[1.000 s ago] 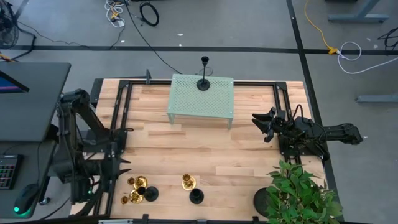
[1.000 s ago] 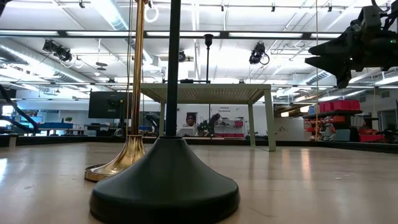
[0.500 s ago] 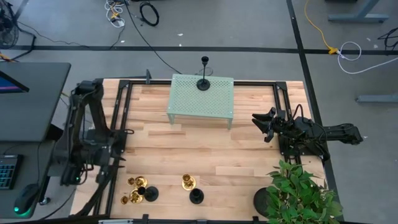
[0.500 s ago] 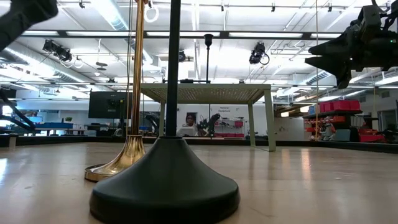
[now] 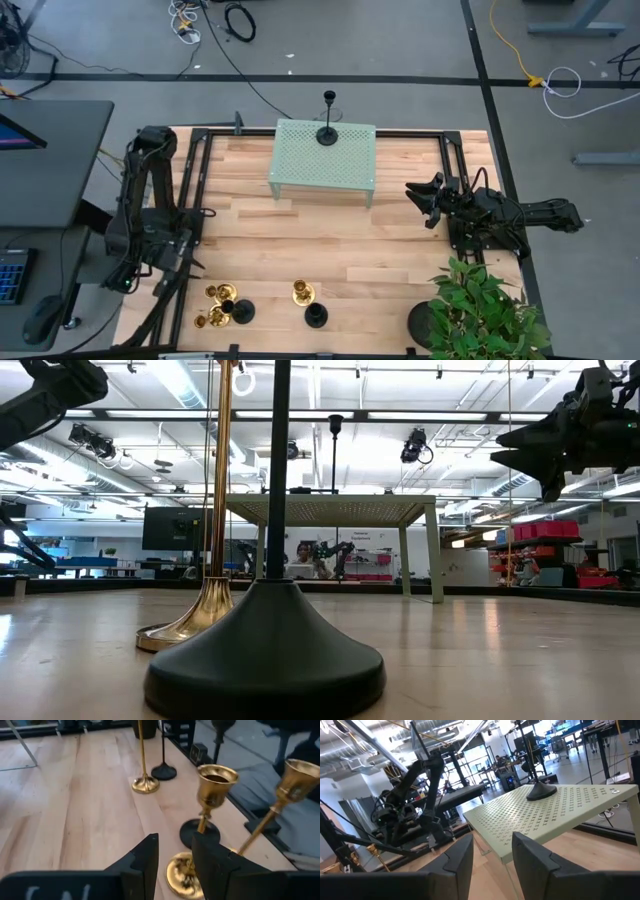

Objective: Pick & Place candle stick holders
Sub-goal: Put the top left gold candle holder on the shelf

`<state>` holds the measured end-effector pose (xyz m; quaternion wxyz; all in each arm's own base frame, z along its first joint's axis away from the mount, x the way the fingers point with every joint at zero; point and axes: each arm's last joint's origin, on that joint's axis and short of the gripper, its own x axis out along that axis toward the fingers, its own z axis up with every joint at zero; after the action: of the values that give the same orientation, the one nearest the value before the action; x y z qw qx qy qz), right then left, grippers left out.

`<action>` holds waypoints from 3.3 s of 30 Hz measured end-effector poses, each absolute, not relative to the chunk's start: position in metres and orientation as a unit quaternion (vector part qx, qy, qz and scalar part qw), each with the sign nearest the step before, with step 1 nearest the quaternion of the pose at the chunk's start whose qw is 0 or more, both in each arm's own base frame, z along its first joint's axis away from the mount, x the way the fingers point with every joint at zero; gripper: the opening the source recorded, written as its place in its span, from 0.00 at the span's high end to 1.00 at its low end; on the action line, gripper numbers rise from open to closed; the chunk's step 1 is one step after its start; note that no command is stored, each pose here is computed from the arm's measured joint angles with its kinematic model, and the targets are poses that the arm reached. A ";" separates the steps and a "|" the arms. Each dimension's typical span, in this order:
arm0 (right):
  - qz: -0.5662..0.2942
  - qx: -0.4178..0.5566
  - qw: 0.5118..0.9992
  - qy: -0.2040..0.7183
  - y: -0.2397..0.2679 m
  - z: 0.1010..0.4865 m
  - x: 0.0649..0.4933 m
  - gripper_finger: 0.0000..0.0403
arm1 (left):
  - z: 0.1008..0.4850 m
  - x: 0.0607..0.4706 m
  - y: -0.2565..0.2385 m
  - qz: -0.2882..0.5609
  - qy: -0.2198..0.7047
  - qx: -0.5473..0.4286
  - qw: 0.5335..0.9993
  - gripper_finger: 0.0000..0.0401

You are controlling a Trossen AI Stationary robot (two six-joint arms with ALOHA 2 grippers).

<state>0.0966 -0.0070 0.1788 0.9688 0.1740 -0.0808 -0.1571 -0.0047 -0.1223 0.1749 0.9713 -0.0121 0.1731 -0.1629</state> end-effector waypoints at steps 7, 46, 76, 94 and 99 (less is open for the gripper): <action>-0.157 0.174 0.969 -0.081 -0.007 0.179 0.097 0.66 | 0.158 -0.005 -0.127 -0.173 0.149 -0.061 0.972 0.70; -0.157 0.174 0.969 -0.079 -0.007 0.179 0.097 0.66 | 0.153 0.009 -0.126 -0.090 0.012 0.050 0.995 0.85; -0.132 0.183 0.972 -0.063 -0.005 0.176 0.099 0.66 | 0.157 0.033 -0.148 -0.156 0.214 -0.115 0.957 0.85; -0.132 0.183 0.972 -0.065 -0.005 0.177 0.099 0.66 | 0.158 0.046 -0.152 -0.162 0.248 -0.147 0.944 0.85; -0.132 0.183 0.972 -0.065 -0.005 0.177 0.099 0.66 | 0.150 0.048 -0.154 -0.165 0.287 -0.152 0.931 0.85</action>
<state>0.0991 -0.0053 0.1767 0.9720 0.1833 -0.0647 -0.1319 0.0484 -0.1543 0.1501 0.9315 -0.1516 0.2868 -0.1646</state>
